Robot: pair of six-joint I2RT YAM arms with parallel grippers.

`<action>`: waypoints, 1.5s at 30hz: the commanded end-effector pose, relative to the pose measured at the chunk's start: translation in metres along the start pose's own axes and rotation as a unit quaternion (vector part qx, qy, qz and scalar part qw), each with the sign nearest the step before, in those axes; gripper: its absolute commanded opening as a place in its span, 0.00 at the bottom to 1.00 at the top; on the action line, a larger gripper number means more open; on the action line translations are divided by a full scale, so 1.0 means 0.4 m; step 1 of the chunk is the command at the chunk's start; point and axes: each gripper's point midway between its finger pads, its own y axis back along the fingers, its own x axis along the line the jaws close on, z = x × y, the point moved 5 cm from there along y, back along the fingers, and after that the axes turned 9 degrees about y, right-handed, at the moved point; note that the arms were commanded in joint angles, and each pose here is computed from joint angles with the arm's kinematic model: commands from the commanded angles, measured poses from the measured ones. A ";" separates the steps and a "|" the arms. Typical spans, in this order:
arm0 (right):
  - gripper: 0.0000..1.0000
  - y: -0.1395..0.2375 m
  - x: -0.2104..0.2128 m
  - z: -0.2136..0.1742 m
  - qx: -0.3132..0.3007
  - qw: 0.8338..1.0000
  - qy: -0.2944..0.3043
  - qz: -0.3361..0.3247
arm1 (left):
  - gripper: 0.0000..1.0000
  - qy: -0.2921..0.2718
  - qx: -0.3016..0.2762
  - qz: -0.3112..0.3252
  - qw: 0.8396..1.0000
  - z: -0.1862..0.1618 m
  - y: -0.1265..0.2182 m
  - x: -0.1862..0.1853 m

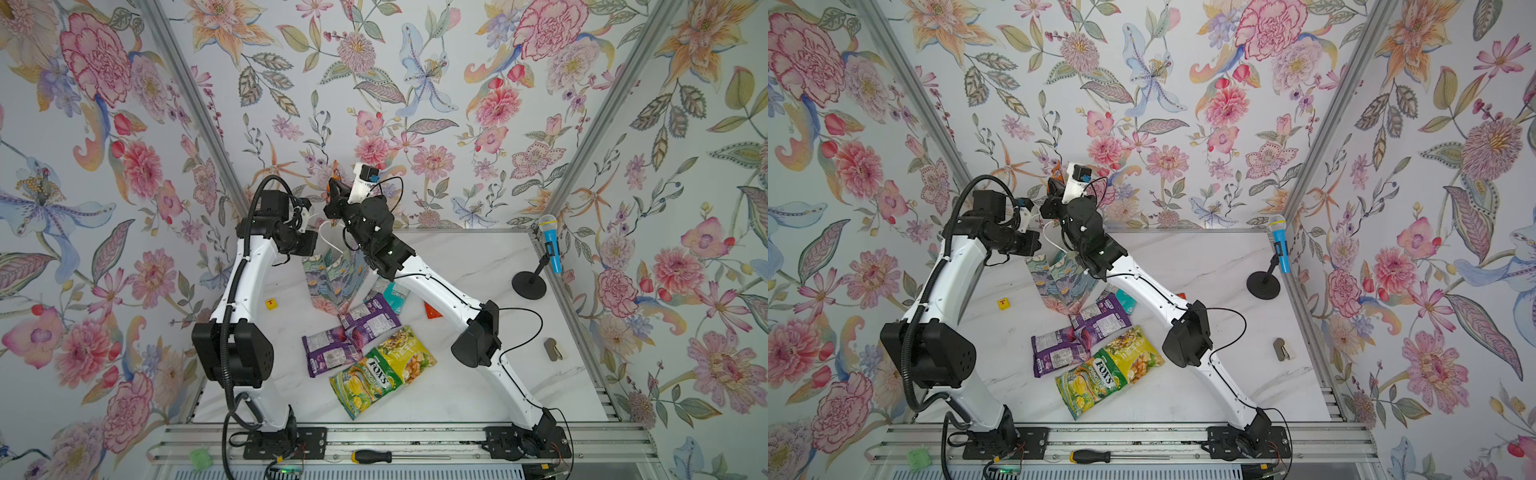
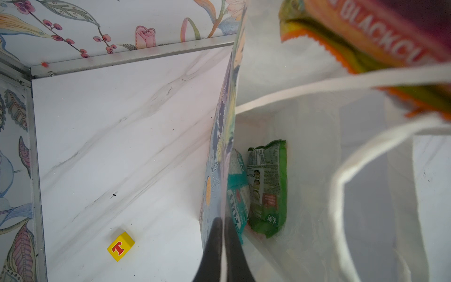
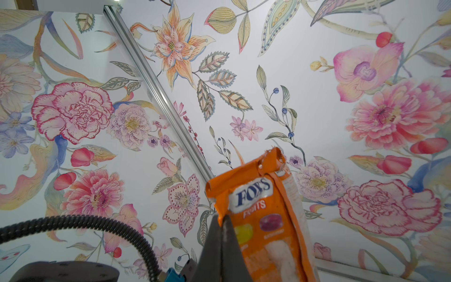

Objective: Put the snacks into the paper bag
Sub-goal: 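Lower the orange Fox's packet into the bag with the right gripper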

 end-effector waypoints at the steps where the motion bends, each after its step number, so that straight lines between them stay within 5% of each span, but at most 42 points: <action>1: 0.00 0.017 0.017 0.138 -0.078 0.997 -0.001 0.007 | 0.01 0.002 -0.016 -0.010 1.000 0.006 0.032 -0.010; 21: 0.00 -0.002 -0.107 0.206 -0.102 0.994 0.005 -0.036 | 0.01 0.002 -0.014 -0.009 1.000 0.005 0.029 -0.008; 45: 0.00 -0.026 -0.112 0.079 -0.110 0.992 -0.002 -0.066 | 0.01 0.002 -0.017 -0.012 1.000 0.008 0.034 -0.011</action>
